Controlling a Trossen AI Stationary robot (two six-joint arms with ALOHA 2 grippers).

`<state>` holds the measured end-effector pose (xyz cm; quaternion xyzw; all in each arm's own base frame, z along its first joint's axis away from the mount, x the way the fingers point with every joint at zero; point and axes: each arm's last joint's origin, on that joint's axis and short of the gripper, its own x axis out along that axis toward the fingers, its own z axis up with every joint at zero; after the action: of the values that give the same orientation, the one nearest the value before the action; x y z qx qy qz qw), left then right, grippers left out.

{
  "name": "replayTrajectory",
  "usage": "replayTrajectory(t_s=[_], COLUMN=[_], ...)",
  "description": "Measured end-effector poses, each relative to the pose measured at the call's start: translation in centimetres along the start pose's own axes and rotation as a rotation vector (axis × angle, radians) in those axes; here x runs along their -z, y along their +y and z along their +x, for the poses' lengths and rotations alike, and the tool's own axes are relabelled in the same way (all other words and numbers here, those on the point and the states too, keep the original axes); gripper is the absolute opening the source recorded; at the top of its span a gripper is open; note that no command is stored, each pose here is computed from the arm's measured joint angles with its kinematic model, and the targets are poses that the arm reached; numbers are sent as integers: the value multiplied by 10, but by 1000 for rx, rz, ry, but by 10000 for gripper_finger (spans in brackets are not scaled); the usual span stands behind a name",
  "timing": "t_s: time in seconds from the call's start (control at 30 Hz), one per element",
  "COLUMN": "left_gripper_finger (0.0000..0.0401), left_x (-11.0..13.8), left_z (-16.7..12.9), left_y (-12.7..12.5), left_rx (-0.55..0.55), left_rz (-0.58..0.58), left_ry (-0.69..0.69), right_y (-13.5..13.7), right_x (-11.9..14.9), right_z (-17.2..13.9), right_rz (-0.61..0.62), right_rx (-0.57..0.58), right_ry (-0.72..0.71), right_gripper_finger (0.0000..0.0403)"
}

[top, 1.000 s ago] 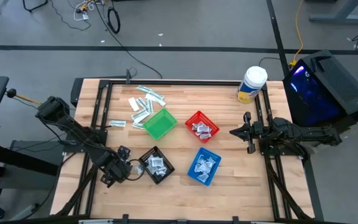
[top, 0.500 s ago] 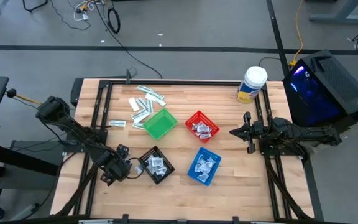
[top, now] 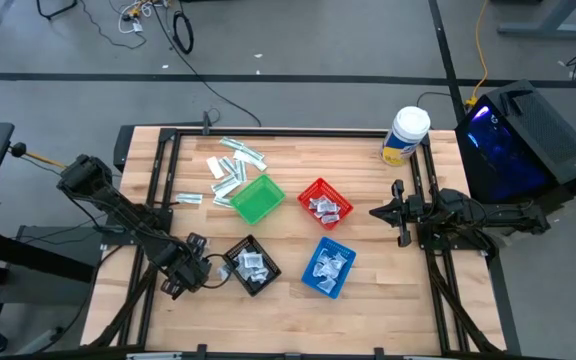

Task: Pick & Place First Aid Supplies
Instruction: Put the black towelette pack into the black bin

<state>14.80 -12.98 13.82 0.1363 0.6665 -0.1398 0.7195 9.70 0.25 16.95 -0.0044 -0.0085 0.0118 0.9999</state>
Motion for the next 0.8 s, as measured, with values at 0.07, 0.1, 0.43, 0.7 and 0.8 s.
replayTrajectory(t_s=[0.07, 0.1, 0.43, 0.7, 0.8], left_gripper_finger=[256, 250, 242, 240, 235], left_x=[0, 0, 0, 0, 0], left_z=[0, 0, 0, 0, 0], left_y=[0, 0, 0, 0, 0], left_rx=[0, 0, 2, 8, 9], left_rz=[0, 0, 0, -1, -10], left_ry=[0, 0, 2, 4, 5], right_y=[0, 0, 0, 0, 0], right_x=[0, 0, 0, 0, 0], right_z=[0, 0, 0, 0, 0], right_rz=[0, 0, 0, 0, 0], right_rx=[0, 0, 0, 0, 0], right_ry=[0, 0, 0, 0, 0], right_gripper_finger=[13, 13, 13, 13, 13])
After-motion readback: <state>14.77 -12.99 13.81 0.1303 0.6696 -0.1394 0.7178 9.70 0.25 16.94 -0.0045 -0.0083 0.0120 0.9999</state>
